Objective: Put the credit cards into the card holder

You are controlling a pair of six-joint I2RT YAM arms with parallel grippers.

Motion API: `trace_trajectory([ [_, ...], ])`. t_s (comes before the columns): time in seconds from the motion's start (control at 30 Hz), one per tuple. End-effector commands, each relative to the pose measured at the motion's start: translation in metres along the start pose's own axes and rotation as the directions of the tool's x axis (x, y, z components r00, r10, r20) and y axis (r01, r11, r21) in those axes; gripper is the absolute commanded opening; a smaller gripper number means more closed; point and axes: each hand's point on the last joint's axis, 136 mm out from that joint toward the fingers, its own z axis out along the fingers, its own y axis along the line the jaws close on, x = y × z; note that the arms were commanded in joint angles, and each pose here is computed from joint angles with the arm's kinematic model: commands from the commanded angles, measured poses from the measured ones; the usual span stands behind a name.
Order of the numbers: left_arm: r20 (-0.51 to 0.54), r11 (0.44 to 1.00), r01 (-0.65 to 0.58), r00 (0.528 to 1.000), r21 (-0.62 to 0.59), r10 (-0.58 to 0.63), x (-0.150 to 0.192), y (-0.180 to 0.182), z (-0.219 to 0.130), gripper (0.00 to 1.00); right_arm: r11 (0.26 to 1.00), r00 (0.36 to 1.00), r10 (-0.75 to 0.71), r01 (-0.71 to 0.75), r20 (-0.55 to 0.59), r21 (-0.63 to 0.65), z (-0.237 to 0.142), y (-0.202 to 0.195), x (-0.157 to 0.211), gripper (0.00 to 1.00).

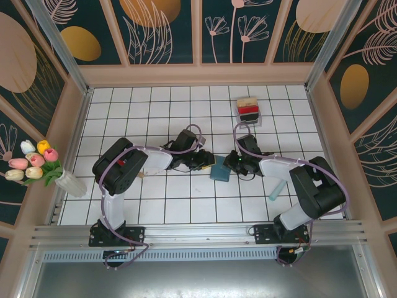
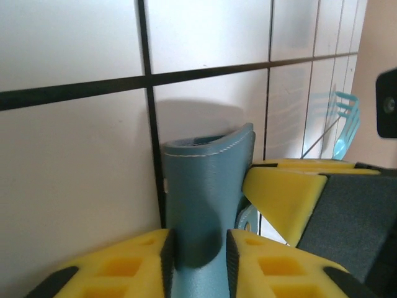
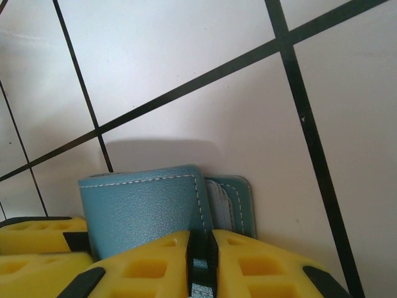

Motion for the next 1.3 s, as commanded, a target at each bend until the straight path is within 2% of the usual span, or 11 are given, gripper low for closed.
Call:
trace_trajectory([
  [0.0, -0.012, 0.993, -0.069, 0.997, 0.099, 0.07, 0.004, -0.033, 0.0, 0.18, 0.988, 0.995, 0.057, -0.043, -0.086, 0.151, 0.008, -0.046, 0.029, 0.19],
  [0.17, 0.015, 0.987, -0.085, 0.996, 0.137, 0.083, 0.001, -0.043, -0.004, 0.01, 0.993, 0.998, 0.02, -0.013, -0.059, 0.116, 0.001, -0.028, 0.016, 0.21],
  [0.2, 0.014, 0.986, -0.078, 0.997, 0.148, 0.077, 0.004, -0.042, -0.005, 0.0, 0.994, 0.999, 0.011, -0.006, -0.05, 0.106, -0.002, -0.023, 0.012, 0.21],
  [0.47, 0.07, 0.98, -0.079, 0.995, 0.182, 0.068, -0.002, -0.052, -0.014, 0.0, 0.996, 0.999, -0.038, 0.036, 0.018, 0.076, -0.022, 0.002, -0.007, 0.27],
  [0.57, 0.081, 0.982, -0.087, 0.994, 0.17, 0.074, -0.003, -0.052, -0.016, 0.0, 0.995, 0.997, -0.074, 0.072, 0.035, 0.068, -0.028, 0.009, -0.008, 0.35],
  [0.7, 0.077, 0.982, -0.083, 0.994, 0.17, 0.071, -0.003, -0.052, -0.015, 0.0, 0.987, 0.993, -0.114, 0.109, 0.036, 0.121, -0.028, 0.008, -0.006, 0.46],
  [0.93, 0.085, 0.986, -0.07, 0.995, 0.148, 0.058, -0.005, -0.047, -0.014, 0.0, 0.98, 0.986, -0.167, 0.166, -0.003, 0.113, -0.019, 0.019, 0.009, 0.56],
  [1.0, 0.094, 0.987, -0.066, 0.994, 0.144, 0.053, -0.007, -0.047, -0.015, 0.0, 0.978, 0.985, -0.169, 0.172, -0.032, 0.122, -0.015, 0.016, 0.015, 0.56],
  [1.13, 0.111, 0.989, -0.062, 0.993, 0.131, 0.048, -0.009, -0.044, -0.016, 0.0, 0.951, 0.983, -0.171, 0.184, -0.072, 0.249, -0.006, -0.011, 0.025, 0.52],
  [1.2, 0.12, 0.99, -0.058, 0.992, 0.125, 0.043, -0.01, -0.043, -0.017, 0.0, 0.933, 0.978, -0.183, 0.204, -0.096, 0.296, -0.002, -0.022, 0.032, 0.42],
  [1.27, 0.127, 0.991, -0.054, 0.991, 0.12, 0.038, -0.01, -0.041, -0.017, 0.0, 0.917, 0.974, -0.195, 0.223, -0.116, 0.33, -0.001, -0.028, 0.037, 0.38],
])
